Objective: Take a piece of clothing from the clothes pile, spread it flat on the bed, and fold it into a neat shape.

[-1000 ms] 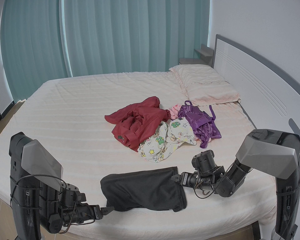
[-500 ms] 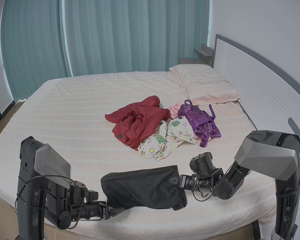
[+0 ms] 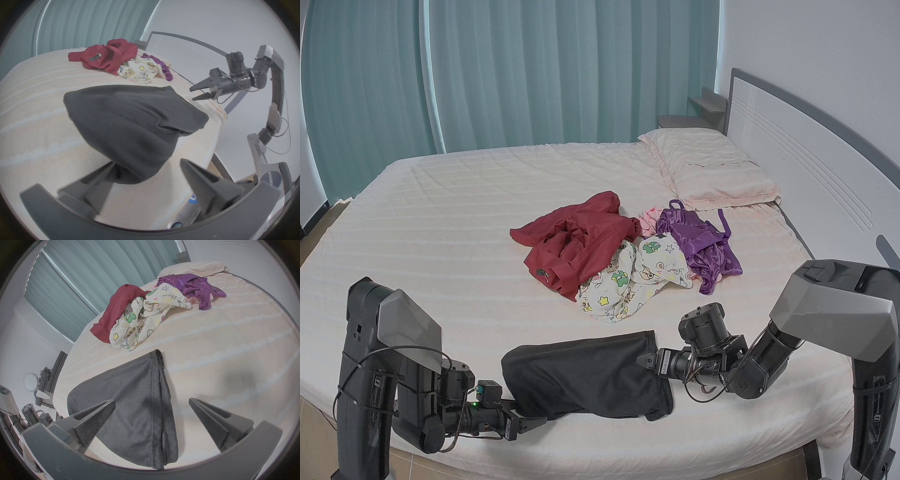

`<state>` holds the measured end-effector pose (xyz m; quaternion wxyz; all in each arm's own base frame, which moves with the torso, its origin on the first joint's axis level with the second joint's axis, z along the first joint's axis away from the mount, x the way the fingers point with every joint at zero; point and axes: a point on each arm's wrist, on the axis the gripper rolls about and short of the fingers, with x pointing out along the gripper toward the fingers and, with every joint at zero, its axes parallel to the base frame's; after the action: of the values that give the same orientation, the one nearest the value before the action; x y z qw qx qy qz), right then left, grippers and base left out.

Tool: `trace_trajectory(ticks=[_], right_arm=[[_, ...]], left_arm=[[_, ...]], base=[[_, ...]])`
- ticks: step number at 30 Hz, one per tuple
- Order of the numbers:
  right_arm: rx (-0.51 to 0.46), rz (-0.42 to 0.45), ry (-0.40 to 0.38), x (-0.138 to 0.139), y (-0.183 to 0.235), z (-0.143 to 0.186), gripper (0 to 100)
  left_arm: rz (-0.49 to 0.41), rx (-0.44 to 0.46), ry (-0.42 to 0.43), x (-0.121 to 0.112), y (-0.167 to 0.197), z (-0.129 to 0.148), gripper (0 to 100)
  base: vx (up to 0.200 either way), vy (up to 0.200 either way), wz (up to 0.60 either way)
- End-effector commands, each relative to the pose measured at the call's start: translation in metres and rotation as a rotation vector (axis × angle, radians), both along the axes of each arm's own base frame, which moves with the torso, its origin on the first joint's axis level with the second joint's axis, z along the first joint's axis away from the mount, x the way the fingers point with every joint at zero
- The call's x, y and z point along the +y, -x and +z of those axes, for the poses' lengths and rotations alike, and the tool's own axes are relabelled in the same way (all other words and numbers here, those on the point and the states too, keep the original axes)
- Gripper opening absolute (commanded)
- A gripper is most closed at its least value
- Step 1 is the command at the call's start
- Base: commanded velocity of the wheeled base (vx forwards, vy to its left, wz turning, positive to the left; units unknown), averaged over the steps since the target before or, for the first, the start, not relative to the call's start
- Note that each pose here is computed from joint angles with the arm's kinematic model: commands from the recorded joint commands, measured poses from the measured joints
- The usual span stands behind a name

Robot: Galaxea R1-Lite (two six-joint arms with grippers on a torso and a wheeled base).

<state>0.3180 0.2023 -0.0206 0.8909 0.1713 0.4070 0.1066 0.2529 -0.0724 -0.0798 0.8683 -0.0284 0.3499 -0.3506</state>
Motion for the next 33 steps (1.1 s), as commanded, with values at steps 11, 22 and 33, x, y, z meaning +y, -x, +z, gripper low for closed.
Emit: trace_trajectory(ticks=[11, 22, 33], right_arm=[[0.000, -0.005, 0.000, -0.002, -0.001, 0.000, 100], [0.069, 0.200, 0.058, -0.024, 0.018, -0.008, 100], [0.131, 0.297, 0.066, -0.021, 0.022, -0.030, 100]], left_arm=[[0.000, 0.069, 0.013, 0.011, 0.025, 0.012, 0], [0.034, 0.178, 0.110, 0.013, 0.037, 0.023, 0], [0.033, 0.196, 0.108, 0.013, 0.039, 0.020, 0]], base=[[0.000, 0.000, 0.00], [0.000, 0.000, 0.00], [0.000, 0.000, 0.00]])
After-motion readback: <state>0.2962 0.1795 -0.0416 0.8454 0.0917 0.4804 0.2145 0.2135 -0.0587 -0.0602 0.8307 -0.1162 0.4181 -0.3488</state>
